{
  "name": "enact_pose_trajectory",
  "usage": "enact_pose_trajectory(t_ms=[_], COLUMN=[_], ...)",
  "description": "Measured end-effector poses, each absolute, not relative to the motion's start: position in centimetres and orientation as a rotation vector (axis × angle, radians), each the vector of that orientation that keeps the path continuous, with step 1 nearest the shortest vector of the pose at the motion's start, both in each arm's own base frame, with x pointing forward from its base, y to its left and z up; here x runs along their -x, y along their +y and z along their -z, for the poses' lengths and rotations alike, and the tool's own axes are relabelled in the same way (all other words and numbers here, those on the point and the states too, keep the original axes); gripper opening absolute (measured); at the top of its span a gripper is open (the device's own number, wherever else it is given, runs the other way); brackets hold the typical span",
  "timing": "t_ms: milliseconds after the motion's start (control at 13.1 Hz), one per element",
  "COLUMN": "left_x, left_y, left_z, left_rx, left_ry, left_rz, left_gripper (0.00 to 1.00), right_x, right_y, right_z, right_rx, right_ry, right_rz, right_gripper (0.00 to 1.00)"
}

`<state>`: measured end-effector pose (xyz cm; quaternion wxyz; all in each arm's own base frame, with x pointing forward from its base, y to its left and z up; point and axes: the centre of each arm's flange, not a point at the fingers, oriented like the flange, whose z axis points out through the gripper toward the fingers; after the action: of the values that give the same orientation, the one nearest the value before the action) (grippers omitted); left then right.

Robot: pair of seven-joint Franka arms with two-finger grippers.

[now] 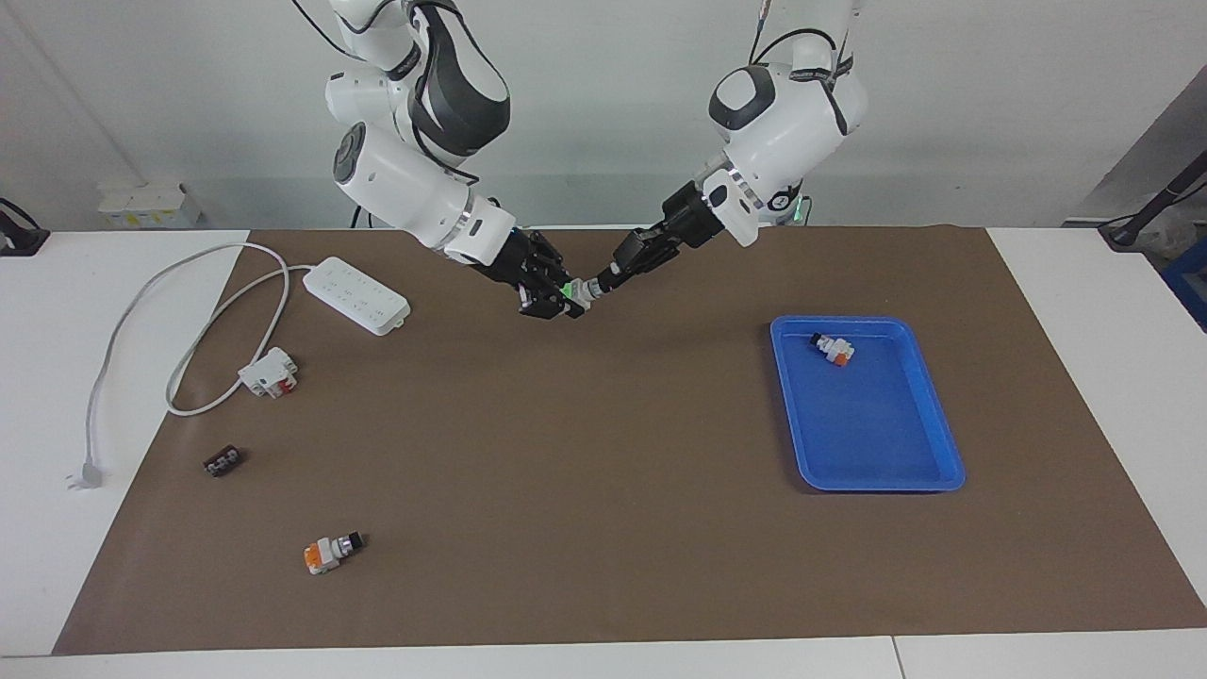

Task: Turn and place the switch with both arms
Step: 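Bring the open left gripper up to the switch held by the right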

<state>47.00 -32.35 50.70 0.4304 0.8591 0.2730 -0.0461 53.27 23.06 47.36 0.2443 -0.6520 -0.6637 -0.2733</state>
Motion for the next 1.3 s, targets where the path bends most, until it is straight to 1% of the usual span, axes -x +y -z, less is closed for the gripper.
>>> enact_pose_trajectory(t_ms=[153,230,306,383,460,1302], left_x=[-47.00,-47.00,-47.02,-47.04,-47.07,-47.25], left_y=[-32.41,-32.44,-32.46,-32.48,-32.51,-32.76], left_z=[-50.76,-50.80,-50.87,-50.92,-51.01,-50.90], left_rx=[-2.142,-2.141,-2.141,-2.140,-2.139,-2.153], left_ry=[0.681,0.680,0.679,0.678,0.674,0.621], left_rz=[0.111,0.110,0.108,0.107,0.104,0.064], left_gripper=[0.26,0.26,0.20,0.19,0.09,0.09], right_x=[-53.28,-53.31,-53.36,-53.39,-53.40,-53.49], right_y=[23.04,23.02,22.99,22.98,22.98,22.84], right_z=[-47.36,-47.38,-47.41,-47.44,-47.44,-47.38], right_rx=[1.781,1.783,1.787,1.789,1.790,1.800], right_ry=[-1.812,-1.812,-1.812,-1.812,-1.813,-1.821], right_rz=[0.747,0.749,0.754,0.758,0.760,0.778], right_gripper=[0.42,0.42,0.42,0.42,0.42,0.42])
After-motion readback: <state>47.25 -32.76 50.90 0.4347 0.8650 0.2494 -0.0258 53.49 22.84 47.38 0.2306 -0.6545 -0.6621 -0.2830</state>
